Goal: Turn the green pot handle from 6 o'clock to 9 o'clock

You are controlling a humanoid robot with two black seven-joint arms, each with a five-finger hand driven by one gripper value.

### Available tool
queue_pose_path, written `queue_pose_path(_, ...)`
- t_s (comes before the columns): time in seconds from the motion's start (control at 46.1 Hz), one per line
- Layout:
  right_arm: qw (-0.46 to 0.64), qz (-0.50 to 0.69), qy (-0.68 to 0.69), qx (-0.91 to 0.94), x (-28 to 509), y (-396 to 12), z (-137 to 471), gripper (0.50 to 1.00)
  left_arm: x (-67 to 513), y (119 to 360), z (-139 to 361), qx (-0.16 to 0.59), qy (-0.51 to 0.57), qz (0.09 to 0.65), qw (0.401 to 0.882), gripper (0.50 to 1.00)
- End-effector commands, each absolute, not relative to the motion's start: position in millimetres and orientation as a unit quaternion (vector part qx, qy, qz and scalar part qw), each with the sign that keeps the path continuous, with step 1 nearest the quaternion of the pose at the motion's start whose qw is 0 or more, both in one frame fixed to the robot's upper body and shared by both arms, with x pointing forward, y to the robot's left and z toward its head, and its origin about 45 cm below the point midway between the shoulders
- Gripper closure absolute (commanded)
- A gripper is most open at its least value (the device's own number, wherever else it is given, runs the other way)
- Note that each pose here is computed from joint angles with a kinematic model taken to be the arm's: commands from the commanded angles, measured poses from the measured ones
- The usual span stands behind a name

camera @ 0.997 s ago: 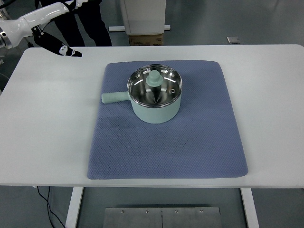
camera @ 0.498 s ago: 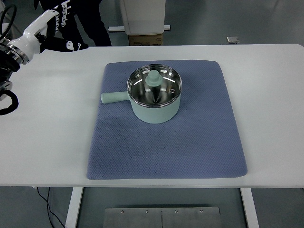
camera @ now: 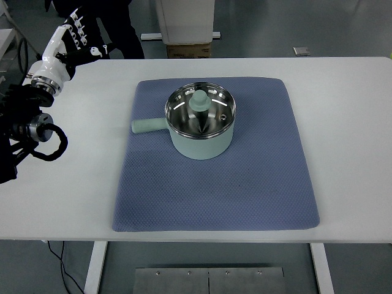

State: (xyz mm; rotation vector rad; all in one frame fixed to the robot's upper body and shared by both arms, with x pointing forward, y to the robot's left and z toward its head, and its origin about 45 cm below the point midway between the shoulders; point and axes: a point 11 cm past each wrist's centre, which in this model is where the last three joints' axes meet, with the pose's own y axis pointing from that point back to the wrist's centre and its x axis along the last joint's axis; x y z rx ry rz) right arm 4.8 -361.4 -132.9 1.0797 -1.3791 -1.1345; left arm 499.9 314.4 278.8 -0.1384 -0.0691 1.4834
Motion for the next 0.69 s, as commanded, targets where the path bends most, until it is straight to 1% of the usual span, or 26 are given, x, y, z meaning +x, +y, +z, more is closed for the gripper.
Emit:
queue_pose_path(0.0,0.503,-0.470,-0.571,0.447,4.8,-361.4,-132.9,0.500,500.7,308.6,274.1,-0.086,-0.011,0.682,0.727,0.500)
queue_pose_path(0.108,0.503,-0.470,-0.571,0.447,4.8,-361.4,-132.9,0.500,501.4,304.0,266.2,-0.119,0.018,0.694,0.710,0.500)
queue_pose_path(0.195,0.503,-0.470,-0.571,0.447,4.8,-361.4,-132.9,0.500,500.6,303.7,254.7,-0.154,0.055,0.709,0.686,0.500)
queue_pose_path(0.303,0.503,-0.470,-0.571,0.447,4.8,-361.4,-132.9,0.500,497.0,295.6,237.3,-0.178,0.091,0.718,0.667,0.500)
queue_pose_path(0.455,0.503,-0.470,-0.570,0.448,5.1,-360.8,-132.9,0.500,493.4,283.0,225.0,-0.183,0.112,0.715,0.665,0.500)
queue_pose_path(0.607,0.503,-0.470,-0.570,0.448,5.0,-360.7,-133.0,0.500,494.4,281.7,221.9,-0.188,0.135,0.713,0.662,0.500)
queue_pose_path(0.672,0.503,-0.470,-0.570,0.448,5.1,-360.8,-132.9,0.500,494.7,284.7,219.0,-0.191,0.145,0.713,0.659,0.500)
